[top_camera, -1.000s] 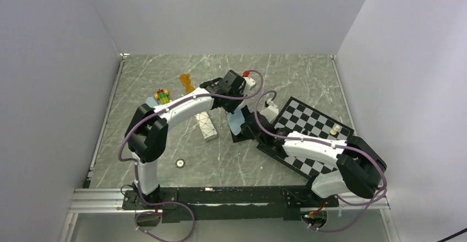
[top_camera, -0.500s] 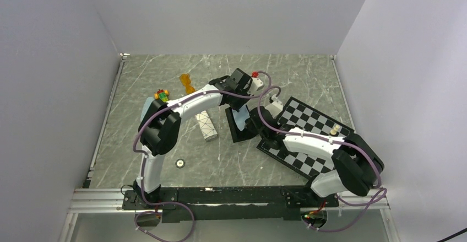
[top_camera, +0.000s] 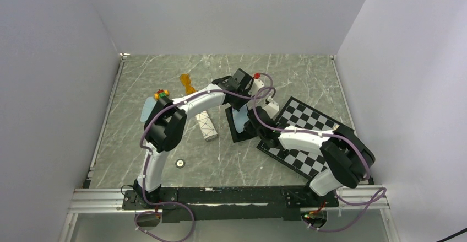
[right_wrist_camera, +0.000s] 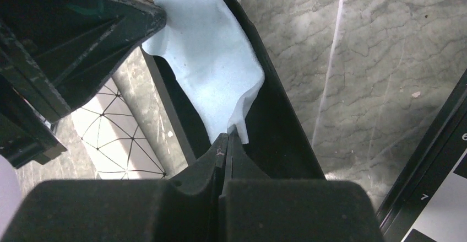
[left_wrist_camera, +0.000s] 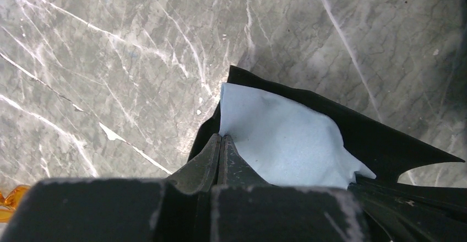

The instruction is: Organize the sunglasses

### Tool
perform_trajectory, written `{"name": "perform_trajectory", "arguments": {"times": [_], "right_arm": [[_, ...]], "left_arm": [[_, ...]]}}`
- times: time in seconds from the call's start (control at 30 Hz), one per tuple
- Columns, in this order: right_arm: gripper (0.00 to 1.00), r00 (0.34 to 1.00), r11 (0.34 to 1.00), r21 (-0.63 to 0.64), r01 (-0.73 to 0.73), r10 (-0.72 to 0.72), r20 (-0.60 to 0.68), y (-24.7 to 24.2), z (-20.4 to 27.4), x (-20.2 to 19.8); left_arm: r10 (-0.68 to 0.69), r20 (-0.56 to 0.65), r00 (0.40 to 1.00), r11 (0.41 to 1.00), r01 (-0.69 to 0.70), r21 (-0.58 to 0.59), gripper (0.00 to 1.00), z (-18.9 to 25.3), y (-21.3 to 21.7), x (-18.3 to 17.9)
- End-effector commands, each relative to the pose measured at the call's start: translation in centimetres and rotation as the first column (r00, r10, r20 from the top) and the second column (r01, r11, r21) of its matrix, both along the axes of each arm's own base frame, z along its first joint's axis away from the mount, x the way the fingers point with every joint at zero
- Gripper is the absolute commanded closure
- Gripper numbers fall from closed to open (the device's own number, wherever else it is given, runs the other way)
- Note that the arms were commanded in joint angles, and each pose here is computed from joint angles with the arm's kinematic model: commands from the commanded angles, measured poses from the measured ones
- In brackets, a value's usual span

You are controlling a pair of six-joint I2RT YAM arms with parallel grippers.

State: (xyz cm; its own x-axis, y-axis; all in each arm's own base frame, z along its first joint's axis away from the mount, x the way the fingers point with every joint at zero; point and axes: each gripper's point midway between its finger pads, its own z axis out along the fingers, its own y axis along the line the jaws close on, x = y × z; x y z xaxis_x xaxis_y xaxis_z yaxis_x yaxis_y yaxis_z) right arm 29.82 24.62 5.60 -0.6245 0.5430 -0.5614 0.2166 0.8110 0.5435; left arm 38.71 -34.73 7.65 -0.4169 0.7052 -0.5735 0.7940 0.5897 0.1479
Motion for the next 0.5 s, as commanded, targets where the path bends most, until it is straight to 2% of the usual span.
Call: {"name": "perform_trajectory", "arguments": {"times": [0.0,0.47], "right_arm": [[1.00,0.999,0.999,0.037,-0.025,0.023,0.043,1.4,1.5,1.2],[1.00,0.999,0.998,0.040,-0.049,0.049,0.009,1.9,0.7,0.8]], "left_arm": [[-0.009,0.036,0.999,1.000,0.010,-0.022,1.00,0.8,-0.1,1.1],[-0.026,-0.016,1.000,1.000,0.026,-0.013,1.00,-0.4,0.4,0.4]]}}
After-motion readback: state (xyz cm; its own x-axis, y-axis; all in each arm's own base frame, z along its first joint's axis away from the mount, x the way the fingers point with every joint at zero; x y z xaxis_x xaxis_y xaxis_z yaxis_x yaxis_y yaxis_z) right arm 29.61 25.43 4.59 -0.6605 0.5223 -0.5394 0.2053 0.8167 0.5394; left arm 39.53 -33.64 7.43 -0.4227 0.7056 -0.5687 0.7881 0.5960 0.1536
